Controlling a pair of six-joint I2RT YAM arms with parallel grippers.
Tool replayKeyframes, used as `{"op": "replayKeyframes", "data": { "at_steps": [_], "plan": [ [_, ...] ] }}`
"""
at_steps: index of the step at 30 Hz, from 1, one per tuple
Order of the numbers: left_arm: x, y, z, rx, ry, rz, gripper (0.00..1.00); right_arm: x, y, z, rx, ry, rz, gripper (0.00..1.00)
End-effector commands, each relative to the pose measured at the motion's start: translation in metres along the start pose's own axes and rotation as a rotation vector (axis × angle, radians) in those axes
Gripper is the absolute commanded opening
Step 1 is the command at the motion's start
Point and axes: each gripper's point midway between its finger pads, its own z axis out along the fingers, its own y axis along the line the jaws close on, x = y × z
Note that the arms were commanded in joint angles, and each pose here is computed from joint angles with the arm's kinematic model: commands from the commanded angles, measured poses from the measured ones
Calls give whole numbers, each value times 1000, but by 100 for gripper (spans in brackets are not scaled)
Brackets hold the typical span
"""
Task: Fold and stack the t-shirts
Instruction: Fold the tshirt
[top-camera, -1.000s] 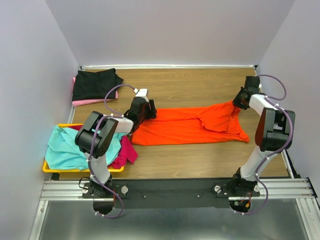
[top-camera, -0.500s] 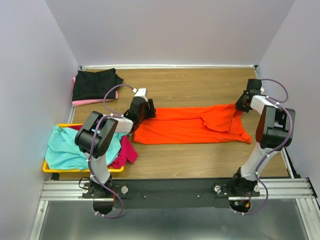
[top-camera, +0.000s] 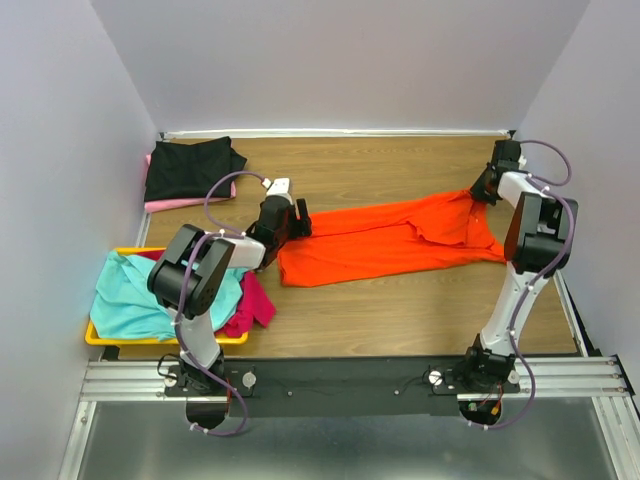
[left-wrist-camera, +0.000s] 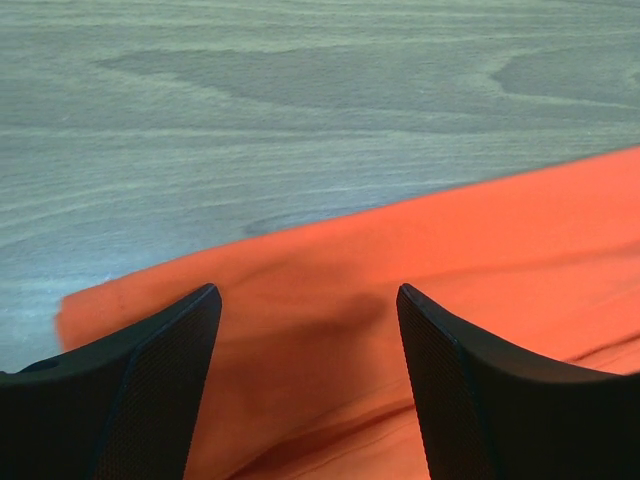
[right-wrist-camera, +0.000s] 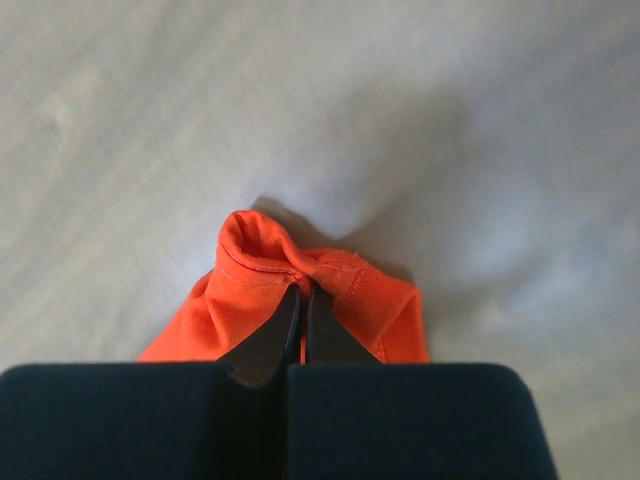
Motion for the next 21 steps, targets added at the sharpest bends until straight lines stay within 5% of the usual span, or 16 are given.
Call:
{"op": "replayKeyframes", "data": {
  "at_steps": [1, 10, 11, 15, 21],
  "plan": [
    [-6, 14, -12, -65, -24, 1, 80, -17, -3, 21, 42, -16, -2, 0],
    [-30, -22, -34, -2, -108, 49, 80, -52, 48, 21, -165, -27, -40, 9],
    [-31, -28, -35, 17, -113, 59, 80, -54, 53, 17, -189, -30, -55, 14],
    [-22, -57, -53, 167, -151, 97, 80, -72, 74, -25, -272, -83, -103, 59],
    [-6, -74, -80, 343, -205, 81, 80, -64, 91, -98, -362, -123, -142, 76]
  ]
}}
